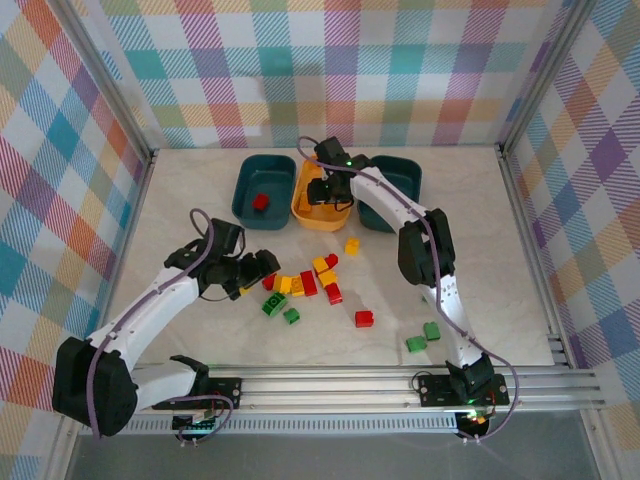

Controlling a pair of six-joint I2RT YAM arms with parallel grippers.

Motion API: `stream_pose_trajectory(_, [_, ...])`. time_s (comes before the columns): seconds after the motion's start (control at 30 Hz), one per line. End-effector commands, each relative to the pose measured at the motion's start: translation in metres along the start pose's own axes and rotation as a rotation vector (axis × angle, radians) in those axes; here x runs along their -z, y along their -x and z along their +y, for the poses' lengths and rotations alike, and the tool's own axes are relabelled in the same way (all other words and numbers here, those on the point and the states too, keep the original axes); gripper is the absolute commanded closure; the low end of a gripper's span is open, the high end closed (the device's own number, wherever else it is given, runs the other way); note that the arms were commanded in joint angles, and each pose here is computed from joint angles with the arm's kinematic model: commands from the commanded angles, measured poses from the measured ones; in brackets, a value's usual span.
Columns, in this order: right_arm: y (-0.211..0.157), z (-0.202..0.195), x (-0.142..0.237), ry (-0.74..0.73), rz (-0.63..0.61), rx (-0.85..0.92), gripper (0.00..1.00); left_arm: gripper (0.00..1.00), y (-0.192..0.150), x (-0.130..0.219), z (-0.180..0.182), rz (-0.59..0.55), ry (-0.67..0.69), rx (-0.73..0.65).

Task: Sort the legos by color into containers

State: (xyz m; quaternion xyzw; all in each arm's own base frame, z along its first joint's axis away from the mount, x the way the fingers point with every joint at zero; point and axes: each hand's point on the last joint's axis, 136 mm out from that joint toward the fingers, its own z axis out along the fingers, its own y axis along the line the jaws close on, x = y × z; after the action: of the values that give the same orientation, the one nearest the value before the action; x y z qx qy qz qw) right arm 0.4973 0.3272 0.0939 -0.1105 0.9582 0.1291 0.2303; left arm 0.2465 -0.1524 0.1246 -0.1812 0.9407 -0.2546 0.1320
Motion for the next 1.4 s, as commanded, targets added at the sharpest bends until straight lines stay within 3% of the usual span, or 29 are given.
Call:
stream_pose_trajectory(0.0, [0.015,0.005,0.043,0.005,-0.049,0.036,0.40,0.20,-0.007,0.006,-0.022,0.003,-0.004,-0.110])
stream_pose_trajectory(0.23, [-0.002,-0.039,0.122,-0.041,-0.183,-0.077,0.38,0.23,-0.048,0.002,-0.088,0.035,-0.081,-0.502])
stream_pose_trajectory(0.47, [-0.098,-0.144,0.161,-0.035,-0.145,-0.422,0.34,0.24,-0.123,-0.020,-0.144,0.167,-0.078,-1.033])
stream_pose_trajectory(0.6, [-0.151,-0.179,0.177,-0.097,-0.112,-0.504,0.31,0.22,-0.164,-0.039,-0.150,0.257,-0.015,-1.301])
stream_pose_trajectory(0.73, [-0.179,-0.194,0.192,-0.143,-0.107,-0.532,0.29,0.21,-0.186,-0.060,-0.154,0.332,-0.035,-1.395])
stream_pose_trajectory(0.9, [-0.194,-0.200,0.202,-0.160,-0.104,-0.540,0.24,0.25,-0.195,-0.094,-0.144,0.383,0.037,-1.498])
stream_pose_trajectory(1.13, [-0.198,-0.201,0.198,-0.140,-0.096,-0.550,0.23,0.26,-0.185,-0.128,-0.150,0.339,0.112,-1.588])
stream_pose_trajectory(1.37, [-0.200,-0.202,0.193,-0.132,-0.092,-0.549,0.23,0.26,-0.179,-0.150,-0.131,0.357,0.212,-1.637])
